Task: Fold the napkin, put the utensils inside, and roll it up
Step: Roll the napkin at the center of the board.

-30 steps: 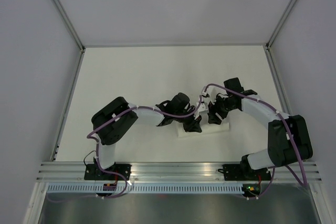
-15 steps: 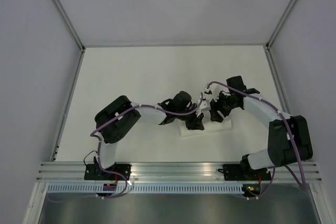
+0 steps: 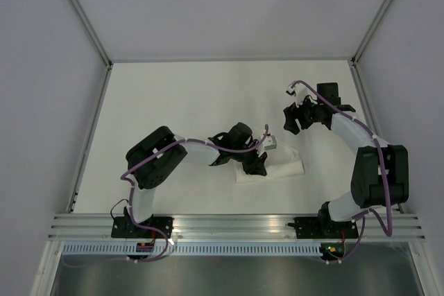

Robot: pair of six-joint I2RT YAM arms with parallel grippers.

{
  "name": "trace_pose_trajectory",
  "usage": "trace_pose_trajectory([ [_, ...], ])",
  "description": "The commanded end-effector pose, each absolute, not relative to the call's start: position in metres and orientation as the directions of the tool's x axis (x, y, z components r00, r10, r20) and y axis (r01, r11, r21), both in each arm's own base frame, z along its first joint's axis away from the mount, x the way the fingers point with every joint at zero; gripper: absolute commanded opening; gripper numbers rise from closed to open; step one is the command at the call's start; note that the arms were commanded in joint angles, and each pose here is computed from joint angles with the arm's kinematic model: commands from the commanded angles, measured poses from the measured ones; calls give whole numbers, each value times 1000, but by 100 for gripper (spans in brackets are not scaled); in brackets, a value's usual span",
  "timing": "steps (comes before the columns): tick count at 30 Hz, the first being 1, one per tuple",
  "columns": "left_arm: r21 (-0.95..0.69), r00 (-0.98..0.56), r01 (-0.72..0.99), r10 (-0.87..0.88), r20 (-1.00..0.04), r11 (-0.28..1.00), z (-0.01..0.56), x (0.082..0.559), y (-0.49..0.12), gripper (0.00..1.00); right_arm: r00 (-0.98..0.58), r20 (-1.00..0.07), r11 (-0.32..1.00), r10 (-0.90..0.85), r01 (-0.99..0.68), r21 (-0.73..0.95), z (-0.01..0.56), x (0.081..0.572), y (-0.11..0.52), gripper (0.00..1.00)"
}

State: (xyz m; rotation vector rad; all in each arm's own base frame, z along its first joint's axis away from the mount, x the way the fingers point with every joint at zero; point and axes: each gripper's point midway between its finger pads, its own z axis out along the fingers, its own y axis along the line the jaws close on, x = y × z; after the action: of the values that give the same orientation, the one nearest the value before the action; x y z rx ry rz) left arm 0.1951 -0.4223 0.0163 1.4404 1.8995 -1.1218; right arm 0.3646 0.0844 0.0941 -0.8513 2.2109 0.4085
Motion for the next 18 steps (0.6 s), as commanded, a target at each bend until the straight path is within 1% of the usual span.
trace_pose_trajectory([
  [1,-464,-486,839,775,-405,284,-76,138,-344,2,-437,-783,691,-441,-723,14,125,361,93,76],
  [5,-508,-519,805,779,-351,308,-80,141,-344,2,-344,-827,633,-445,-774,-19,155,332,101,75],
  [6,-514,-528,797,778,-340,316,-81,142,-343,2,-331,-832,612,-446,-791,-14,159,324,104,75],
  [7,-520,-536,790,777,-330,324,-82,143,-342,2,-281,-838,574,-468,-818,-46,166,316,107,72],
  [8,-520,-545,785,773,-324,336,-84,149,-343,2,-289,-840,551,-460,-835,-15,164,303,111,71],
  [10,-528,-571,763,771,-282,372,-87,151,-338,2,-246,-842,516,-479,-855,-44,166,293,112,70],
  [11,-527,-586,756,760,-280,389,-86,159,-338,2,-238,-842,505,-484,-862,-47,165,283,113,69],
  [12,-535,-603,737,760,-243,414,-91,158,-333,2,-225,-843,499,-489,-864,-59,164,279,112,69],
  [14,-527,-628,721,745,-224,450,-93,170,-332,2,-205,-842,492,-499,-867,-81,163,273,111,69],
  [16,-531,-650,696,739,-179,483,-99,171,-327,2,-213,-834,478,-509,-876,-68,159,271,112,69],
  [18,-520,-661,691,730,-172,503,-99,178,-325,2,-197,-832,451,-519,-889,-71,158,271,113,69],
])
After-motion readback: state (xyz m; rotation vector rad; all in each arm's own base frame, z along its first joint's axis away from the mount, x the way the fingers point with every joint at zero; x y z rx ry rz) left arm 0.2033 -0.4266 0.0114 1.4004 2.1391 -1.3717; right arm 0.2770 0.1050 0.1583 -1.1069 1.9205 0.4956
